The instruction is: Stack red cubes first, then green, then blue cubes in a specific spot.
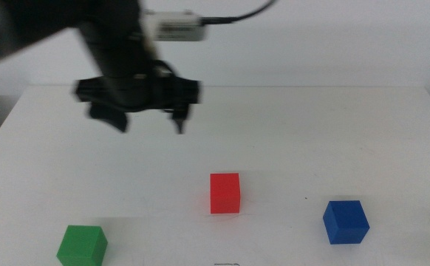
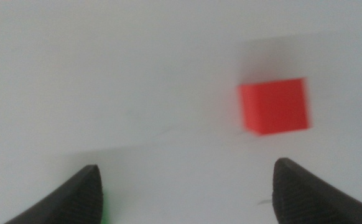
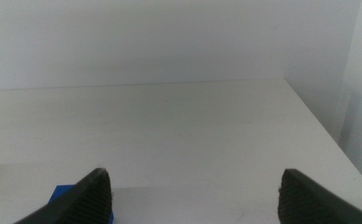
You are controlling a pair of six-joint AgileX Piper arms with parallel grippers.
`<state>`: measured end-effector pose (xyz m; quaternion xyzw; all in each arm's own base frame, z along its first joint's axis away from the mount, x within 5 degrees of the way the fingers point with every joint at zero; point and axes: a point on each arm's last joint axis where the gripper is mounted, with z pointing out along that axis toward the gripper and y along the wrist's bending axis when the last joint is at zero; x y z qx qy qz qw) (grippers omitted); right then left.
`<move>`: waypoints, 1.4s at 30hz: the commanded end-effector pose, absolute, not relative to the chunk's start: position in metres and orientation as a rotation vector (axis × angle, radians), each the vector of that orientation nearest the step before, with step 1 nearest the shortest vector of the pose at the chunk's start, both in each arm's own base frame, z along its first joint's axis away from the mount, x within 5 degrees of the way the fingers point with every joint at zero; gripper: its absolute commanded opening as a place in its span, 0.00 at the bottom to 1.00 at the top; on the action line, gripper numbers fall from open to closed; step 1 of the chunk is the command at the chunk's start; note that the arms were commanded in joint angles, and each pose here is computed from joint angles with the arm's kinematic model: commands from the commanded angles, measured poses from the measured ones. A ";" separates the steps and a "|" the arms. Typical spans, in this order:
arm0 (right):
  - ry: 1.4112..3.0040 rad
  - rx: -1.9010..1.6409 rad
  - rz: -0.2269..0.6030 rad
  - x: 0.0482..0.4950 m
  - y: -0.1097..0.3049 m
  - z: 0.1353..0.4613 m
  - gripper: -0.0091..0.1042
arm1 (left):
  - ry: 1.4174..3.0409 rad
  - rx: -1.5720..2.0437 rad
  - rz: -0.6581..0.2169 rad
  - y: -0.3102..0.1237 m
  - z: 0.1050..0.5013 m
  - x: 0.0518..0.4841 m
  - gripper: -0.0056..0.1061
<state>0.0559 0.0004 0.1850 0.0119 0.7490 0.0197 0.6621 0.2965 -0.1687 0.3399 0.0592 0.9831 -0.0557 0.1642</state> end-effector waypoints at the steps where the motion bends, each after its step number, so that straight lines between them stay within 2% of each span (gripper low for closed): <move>1: 1.581 0.002 0.032 0.054 0.001 0.201 0.72 | 2.818 0.159 -0.174 -0.135 0.364 0.274 0.89; 8: 1.581 0.002 0.032 0.054 0.001 0.201 0.72 | 2.808 -0.034 -0.150 -0.057 0.364 0.224 0.89; 13: 1.581 0.002 0.032 0.054 0.001 0.201 0.72 | 2.779 -0.089 -0.141 -0.029 0.359 0.183 0.89; 18: 1.581 0.002 0.032 0.054 0.001 0.201 0.72 | 2.734 -0.104 -0.160 -0.022 0.355 0.147 0.89; 23: 1.581 0.002 0.032 0.054 0.001 0.201 0.72 | 2.703 -0.083 -0.227 -0.024 0.354 0.129 0.89; 31: 1.581 0.002 0.032 0.054 0.001 0.201 0.72 | 2.682 -0.046 -0.232 -0.024 0.357 0.124 0.89; 32: 1.581 0.002 0.032 0.054 0.001 0.201 0.72 | 2.678 -0.046 -0.196 -0.022 0.357 0.124 0.89; 35: 1.581 0.002 0.032 0.054 0.001 0.201 0.72 | 2.678 -0.046 -0.182 -0.021 0.357 0.125 0.89; 42: 1.581 0.002 0.032 0.054 0.001 0.201 0.72 | 2.668 -0.060 -0.220 -0.024 0.340 0.130 0.89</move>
